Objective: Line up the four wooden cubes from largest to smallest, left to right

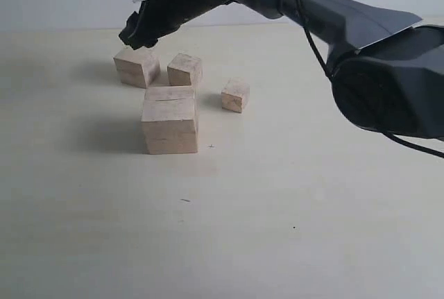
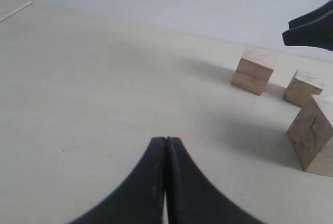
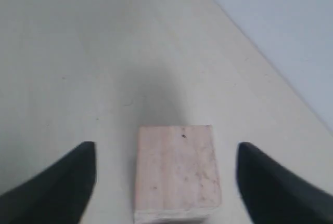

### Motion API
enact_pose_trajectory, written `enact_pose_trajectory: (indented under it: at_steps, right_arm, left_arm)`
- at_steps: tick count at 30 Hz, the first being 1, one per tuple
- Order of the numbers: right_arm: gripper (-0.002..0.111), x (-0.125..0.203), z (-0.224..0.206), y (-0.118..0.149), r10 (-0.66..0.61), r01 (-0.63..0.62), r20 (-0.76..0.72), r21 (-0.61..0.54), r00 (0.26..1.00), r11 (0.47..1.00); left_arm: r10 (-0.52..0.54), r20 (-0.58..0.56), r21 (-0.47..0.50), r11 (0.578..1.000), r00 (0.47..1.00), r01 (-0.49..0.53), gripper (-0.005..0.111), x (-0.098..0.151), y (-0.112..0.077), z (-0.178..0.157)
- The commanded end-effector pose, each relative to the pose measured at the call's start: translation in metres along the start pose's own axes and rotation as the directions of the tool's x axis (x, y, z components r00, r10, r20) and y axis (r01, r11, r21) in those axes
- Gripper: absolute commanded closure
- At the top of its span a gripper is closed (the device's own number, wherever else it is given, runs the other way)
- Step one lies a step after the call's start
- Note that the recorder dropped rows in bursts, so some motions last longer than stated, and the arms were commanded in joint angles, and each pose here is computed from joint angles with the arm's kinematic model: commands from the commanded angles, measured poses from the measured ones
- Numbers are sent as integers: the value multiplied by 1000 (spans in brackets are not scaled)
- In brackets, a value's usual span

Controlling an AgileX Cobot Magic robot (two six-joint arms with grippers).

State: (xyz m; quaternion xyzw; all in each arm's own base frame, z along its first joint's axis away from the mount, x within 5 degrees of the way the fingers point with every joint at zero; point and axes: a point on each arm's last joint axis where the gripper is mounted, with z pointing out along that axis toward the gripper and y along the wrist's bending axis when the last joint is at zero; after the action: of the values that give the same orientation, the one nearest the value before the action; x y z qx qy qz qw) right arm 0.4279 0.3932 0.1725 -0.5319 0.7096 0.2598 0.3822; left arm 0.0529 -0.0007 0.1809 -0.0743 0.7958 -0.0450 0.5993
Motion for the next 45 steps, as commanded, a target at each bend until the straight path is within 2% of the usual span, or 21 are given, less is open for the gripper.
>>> enact_pose_trajectory:
  at_steps: [1, 2, 4, 6, 8, 32, 40, 45]
  right_arm:
    - [3, 8, 13, -13, 13, -24, 86, 129, 996, 991]
    - [3, 14, 19, -14, 66, -78, 99, 124, 993, 989]
    - [3, 21, 25, -9, 83, -90, 97, 73, 992, 993]
    - [3, 22, 27, -2, -21, 21, 87, 4, 996, 1000]
    - [3, 22, 27, 0, -70, 72, 96, -19, 993, 997]
    - [7, 55, 49, -8, -24, 22, 84, 18, 996, 1000]
    - [7, 64, 45, -22, -5, 2, 80, 45, 997, 999]
    - [7, 62, 45, -20, 38, -39, 103, 14, 994, 999]
  left_arm:
    - [2, 5, -2, 1000, 1000, -2, 107, 0, 0, 0]
    - [2, 5, -2, 1000, 1000, -2, 107, 0, 0, 0]
    - [2, 5, -2, 1000, 1000, -2, 107, 0, 0, 0]
    - [2, 5, -2, 1000, 1000, -2, 107, 0, 0, 0]
    - [2, 5, -2, 1000, 1000, -2, 107, 0, 0, 0]
    - [2, 5, -2, 1000, 1000, -2, 107, 0, 0, 0]
    - [2, 5, -2, 1000, 1000, -2, 107, 0, 0, 0]
    - [2, 5, -2, 1000, 1000, -2, 107, 0, 0, 0]
